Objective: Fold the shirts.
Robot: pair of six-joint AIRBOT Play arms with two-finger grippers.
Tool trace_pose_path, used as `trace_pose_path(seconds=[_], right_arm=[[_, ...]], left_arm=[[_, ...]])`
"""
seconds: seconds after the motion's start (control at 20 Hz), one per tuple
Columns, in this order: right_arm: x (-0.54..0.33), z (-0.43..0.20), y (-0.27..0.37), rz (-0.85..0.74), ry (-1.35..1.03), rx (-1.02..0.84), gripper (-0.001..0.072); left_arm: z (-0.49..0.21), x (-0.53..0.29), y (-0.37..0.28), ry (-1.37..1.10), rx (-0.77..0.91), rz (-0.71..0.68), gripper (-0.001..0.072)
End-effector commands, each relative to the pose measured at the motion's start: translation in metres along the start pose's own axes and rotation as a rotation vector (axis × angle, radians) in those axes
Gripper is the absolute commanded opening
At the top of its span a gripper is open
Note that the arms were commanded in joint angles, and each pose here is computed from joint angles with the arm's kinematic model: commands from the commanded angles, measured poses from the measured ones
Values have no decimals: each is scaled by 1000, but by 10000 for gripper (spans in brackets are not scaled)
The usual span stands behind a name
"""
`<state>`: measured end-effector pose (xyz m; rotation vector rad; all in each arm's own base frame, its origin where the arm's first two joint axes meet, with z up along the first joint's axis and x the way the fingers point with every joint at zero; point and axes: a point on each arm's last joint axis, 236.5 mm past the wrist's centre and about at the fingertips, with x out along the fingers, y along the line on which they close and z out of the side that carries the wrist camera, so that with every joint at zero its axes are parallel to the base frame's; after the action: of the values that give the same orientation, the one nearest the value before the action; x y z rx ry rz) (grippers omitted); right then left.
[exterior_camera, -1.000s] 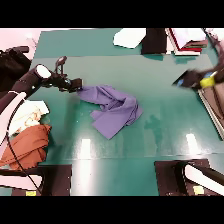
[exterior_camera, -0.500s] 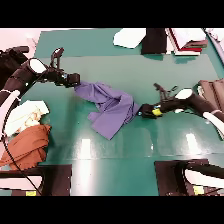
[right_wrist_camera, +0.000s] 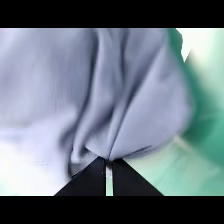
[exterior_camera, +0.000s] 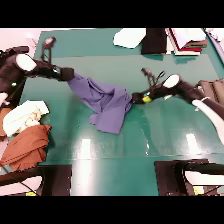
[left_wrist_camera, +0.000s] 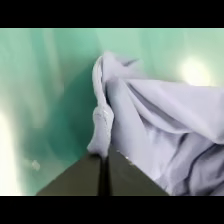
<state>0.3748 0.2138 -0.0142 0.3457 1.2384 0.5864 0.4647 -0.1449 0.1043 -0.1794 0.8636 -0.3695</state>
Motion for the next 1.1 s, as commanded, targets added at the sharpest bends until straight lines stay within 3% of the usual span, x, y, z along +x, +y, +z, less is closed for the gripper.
trace_pose_path(seconds=[0.0,0.25,0.7,0.9,1.05], right_arm=[[-97,55,3,-111,-185,-138,22],[-271,92,52,-190,-514,-271,22],[-474,43,145,-371,-936,-453,22],[-516,42,150,-464,-1011,-460,22],[-507,67,134,-439,-967,-427,21]], left_arm=[[55,-90,-10,-229,133,78,24],[110,-261,-68,-605,228,48,24],[87,-504,-153,-1072,333,-81,24],[84,-531,-161,-1125,349,-91,24],[90,-472,-148,-955,332,-75,24]])
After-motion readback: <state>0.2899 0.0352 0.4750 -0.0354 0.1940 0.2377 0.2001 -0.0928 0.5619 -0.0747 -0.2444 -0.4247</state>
